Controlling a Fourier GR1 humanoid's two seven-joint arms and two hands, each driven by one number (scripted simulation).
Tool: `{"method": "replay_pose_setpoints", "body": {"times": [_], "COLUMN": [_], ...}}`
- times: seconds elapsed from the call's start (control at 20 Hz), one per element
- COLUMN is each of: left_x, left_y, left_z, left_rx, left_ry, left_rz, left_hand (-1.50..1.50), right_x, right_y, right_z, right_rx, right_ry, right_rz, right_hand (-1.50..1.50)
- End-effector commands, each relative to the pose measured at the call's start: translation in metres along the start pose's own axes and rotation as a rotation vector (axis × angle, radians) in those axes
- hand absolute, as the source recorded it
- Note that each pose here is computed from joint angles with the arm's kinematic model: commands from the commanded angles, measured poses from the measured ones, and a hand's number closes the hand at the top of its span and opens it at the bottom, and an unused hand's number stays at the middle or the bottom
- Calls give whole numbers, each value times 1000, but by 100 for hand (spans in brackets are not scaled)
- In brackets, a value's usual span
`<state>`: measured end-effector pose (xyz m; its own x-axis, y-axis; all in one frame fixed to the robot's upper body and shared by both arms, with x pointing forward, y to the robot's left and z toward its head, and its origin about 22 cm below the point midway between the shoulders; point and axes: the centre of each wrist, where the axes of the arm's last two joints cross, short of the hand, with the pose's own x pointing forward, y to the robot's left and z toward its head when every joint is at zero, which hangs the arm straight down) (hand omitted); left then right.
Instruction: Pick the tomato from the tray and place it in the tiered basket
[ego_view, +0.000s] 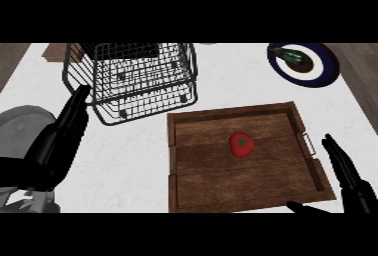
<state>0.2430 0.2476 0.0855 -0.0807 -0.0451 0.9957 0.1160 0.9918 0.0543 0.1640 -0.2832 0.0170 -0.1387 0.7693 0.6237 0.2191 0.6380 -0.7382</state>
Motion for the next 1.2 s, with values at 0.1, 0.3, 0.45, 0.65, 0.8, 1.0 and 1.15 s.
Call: {"method": "replay_pose_setpoints", "body": {"times": [0.1,0.3,0.45,0.65,0.8,1.0,1.15], "left_x": [-43,-42,-49,-43,-42,-62,-56], "left_y": [-9,-17,-10,-12,-27,-20,-30], "left_z": [3,-2,-6,-7,-15,-12,-11], "left_rx": [-20,-41,-32,-41,-34,-43,-54], "left_ry": [231,237,231,244,237,240,245], "left_rz": [41,33,33,35,40,43,52], "left_hand": [0,0,0,0,0,0,0], "right_x": [51,71,85,113,140,134,144], "right_y": [17,21,39,56,69,76,87], "right_z": [3,-4,-1,-8,-18,-15,-16], "right_rx": [36,52,61,95,120,161,141], "right_ry": [98,185,256,323,328,383,411], "right_rz": [41,147,213,253,262,294,332], "right_hand": [-150,-150,-150,-150,-150,-150,-150]}}
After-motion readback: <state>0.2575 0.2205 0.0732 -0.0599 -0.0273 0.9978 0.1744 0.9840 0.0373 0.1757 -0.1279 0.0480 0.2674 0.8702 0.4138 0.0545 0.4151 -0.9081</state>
